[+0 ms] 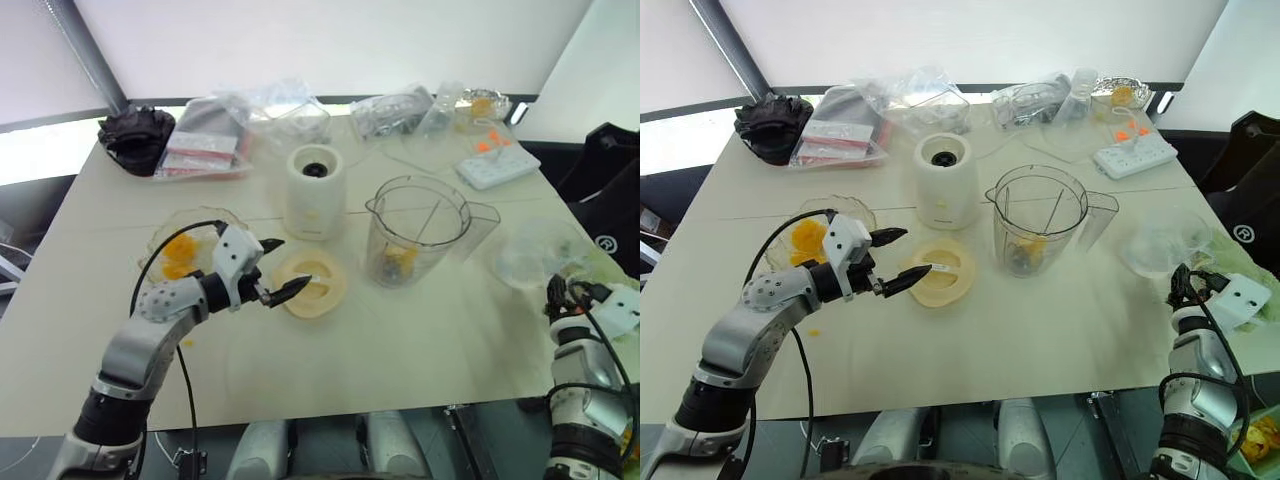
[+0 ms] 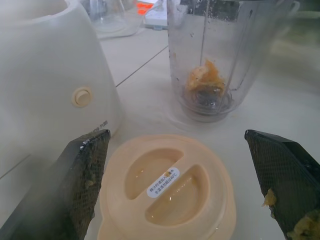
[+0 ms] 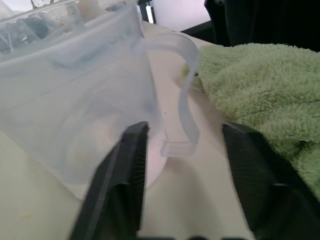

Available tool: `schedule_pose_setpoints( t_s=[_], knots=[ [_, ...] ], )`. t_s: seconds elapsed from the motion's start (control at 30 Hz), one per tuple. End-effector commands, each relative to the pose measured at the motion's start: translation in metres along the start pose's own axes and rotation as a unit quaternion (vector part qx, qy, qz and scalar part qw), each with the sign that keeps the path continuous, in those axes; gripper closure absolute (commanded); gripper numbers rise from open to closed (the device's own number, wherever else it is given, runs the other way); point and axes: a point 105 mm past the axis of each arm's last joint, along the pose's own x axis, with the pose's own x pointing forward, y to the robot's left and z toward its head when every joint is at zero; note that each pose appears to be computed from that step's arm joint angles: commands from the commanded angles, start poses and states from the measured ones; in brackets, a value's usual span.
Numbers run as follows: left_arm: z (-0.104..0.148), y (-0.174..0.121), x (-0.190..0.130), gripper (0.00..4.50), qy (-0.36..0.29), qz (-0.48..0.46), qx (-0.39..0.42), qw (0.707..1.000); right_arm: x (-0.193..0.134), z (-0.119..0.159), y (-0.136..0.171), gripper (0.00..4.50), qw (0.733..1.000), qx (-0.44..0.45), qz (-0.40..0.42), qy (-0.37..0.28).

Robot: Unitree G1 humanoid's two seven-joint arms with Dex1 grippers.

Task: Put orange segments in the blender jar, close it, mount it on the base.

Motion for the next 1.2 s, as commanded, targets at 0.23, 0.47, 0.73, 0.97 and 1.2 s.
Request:
schedule_pose_setpoints(
  t_s=[0.23,0.47,0.73,0.97,1.2],
  knots=[
    [0.008,0.001,0.000,0.00,-0.011,-0.003,0.017,1.000,-0.010,0.012,-0.005,0.02,1.000,-0.019,0.004,-0.019],
    [0.005,0.007,-0.002,0.00,-0.003,-0.004,0.023,1.000,-0.042,0.011,-0.007,0.02,0.999,-0.043,0.020,0.000],
    [-0.008,0.029,-0.009,0.00,0.056,-0.067,0.062,0.994,-0.100,0.040,0.040,0.02,0.972,-0.089,0.215,0.036],
    [-0.015,0.044,0.002,0.00,0.096,-0.165,0.109,0.975,-0.119,0.075,0.060,0.02,0.933,-0.121,0.333,0.067],
    [-0.015,0.052,0.021,0.00,0.116,-0.237,0.151,0.953,-0.140,0.087,0.078,0.02,0.892,-0.134,0.414,0.118]
  ],
)
